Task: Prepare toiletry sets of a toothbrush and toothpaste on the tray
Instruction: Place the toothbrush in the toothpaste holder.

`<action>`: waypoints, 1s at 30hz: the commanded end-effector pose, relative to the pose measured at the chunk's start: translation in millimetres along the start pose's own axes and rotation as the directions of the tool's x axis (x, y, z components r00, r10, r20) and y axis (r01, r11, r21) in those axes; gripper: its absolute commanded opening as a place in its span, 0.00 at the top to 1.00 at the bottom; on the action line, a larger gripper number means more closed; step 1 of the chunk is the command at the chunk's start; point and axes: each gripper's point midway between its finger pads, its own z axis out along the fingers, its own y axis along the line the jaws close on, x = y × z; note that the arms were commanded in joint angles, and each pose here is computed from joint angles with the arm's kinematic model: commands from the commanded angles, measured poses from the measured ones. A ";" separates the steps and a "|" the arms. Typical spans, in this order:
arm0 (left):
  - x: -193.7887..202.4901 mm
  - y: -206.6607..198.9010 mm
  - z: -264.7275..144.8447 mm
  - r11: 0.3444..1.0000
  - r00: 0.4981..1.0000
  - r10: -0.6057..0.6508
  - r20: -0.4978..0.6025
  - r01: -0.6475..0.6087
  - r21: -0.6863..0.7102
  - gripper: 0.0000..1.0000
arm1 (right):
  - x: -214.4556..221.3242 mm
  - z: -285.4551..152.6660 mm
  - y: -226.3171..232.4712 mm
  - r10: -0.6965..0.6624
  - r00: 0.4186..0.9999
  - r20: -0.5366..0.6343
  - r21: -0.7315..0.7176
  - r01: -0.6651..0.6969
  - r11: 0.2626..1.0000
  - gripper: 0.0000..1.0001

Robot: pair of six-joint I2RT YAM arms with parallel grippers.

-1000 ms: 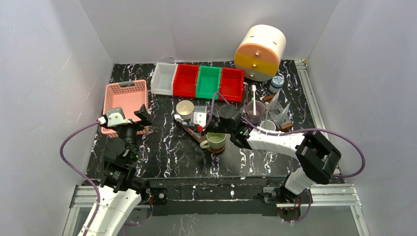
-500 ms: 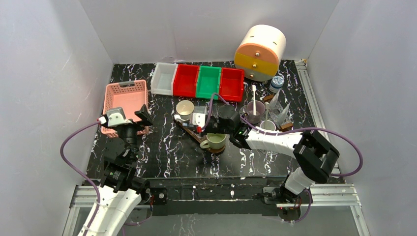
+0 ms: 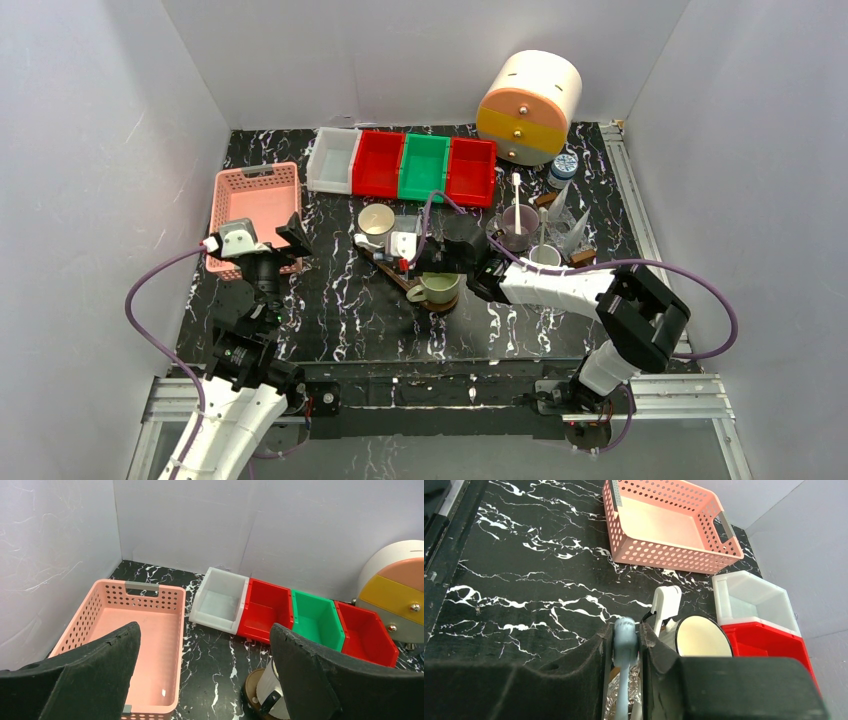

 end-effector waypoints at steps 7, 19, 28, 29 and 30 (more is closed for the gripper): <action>-3.7 0.3 -0.2 1.000 1.000 0.005 0.022 -0.005 0.006 0.02 | -18.4 -5.0 -5.6 -0.039 0.998 0.042 -0.002 0.039 0.999 0.46; -13.1 -4.9 -6.3 0.999 0.998 -0.027 0.054 0.024 0.048 0.02 | -74.4 -33.4 -26.3 -0.023 0.993 0.118 0.082 0.014 0.997 0.11; -35.8 -12.5 -13.0 0.994 0.997 -0.059 0.054 0.054 0.091 0.02 | -101.1 -79.4 -84.3 0.069 0.995 0.071 0.398 -0.092 0.913 0.01; -38.1 -13.9 -14.6 0.994 0.997 -0.061 0.051 0.056 0.098 0.02 | -99.8 -86.8 -91.7 0.084 0.995 0.060 0.445 -0.102 0.890 0.01; -38.8 -15.4 -15.9 0.993 0.997 -0.060 0.044 0.055 0.105 0.02 | -96.9 -95.6 -100.4 0.111 0.993 0.050 0.503 -0.121 0.856 0.01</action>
